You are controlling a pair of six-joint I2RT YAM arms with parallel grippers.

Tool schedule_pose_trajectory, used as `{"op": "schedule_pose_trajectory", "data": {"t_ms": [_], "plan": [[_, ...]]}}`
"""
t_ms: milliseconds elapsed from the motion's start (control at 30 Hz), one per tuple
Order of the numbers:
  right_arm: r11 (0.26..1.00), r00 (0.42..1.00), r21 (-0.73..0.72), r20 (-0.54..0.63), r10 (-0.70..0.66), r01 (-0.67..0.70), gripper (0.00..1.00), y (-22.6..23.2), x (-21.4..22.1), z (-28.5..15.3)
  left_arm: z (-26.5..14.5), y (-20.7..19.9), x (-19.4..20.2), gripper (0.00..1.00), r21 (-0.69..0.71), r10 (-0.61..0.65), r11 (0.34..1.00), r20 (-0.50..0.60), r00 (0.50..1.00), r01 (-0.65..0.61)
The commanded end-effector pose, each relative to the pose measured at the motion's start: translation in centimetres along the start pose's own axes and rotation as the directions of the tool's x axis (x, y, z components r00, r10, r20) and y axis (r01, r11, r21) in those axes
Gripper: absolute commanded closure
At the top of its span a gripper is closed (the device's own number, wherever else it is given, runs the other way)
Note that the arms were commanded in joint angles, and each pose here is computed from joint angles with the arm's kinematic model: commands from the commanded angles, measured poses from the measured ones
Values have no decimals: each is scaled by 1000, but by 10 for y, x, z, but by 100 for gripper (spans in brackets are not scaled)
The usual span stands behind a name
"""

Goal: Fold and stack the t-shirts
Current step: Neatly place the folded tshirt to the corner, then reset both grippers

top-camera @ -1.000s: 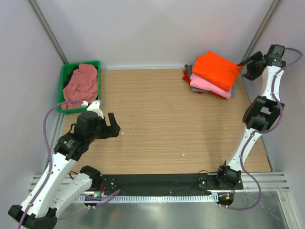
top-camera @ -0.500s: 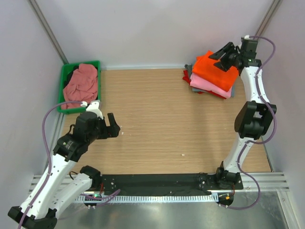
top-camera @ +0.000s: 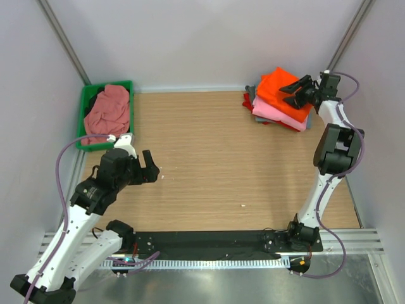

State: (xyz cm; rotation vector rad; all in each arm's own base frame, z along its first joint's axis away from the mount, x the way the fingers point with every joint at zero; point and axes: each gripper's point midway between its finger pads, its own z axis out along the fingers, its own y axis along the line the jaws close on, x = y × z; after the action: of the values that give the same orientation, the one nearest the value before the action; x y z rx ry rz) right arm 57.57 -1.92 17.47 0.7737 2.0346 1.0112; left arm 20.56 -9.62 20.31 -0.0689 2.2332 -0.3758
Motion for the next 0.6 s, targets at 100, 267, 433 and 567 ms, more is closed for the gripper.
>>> {"op": "schedule_pose_trajectory", "data": {"t_ms": [100,267,433,567], "plan": [[984,998,-170,16,-53,55,39,53,-19,-12,2,-5,-7,12,26,2,1000,28,1000,-3],[921,972,-324,157,-174,217,36,174,-51,-80,2,-5,-7,12,22,1,1000,28,1000,-1],[839,907,-359,262,-330,409,32,259,-23,-155,3,-3,-8,11,9,1,1000,29,1000,-1],[841,868,-231,228,-441,489,31,239,45,-162,5,-1,-7,12,-4,1,1000,24,1000,-1]]}}
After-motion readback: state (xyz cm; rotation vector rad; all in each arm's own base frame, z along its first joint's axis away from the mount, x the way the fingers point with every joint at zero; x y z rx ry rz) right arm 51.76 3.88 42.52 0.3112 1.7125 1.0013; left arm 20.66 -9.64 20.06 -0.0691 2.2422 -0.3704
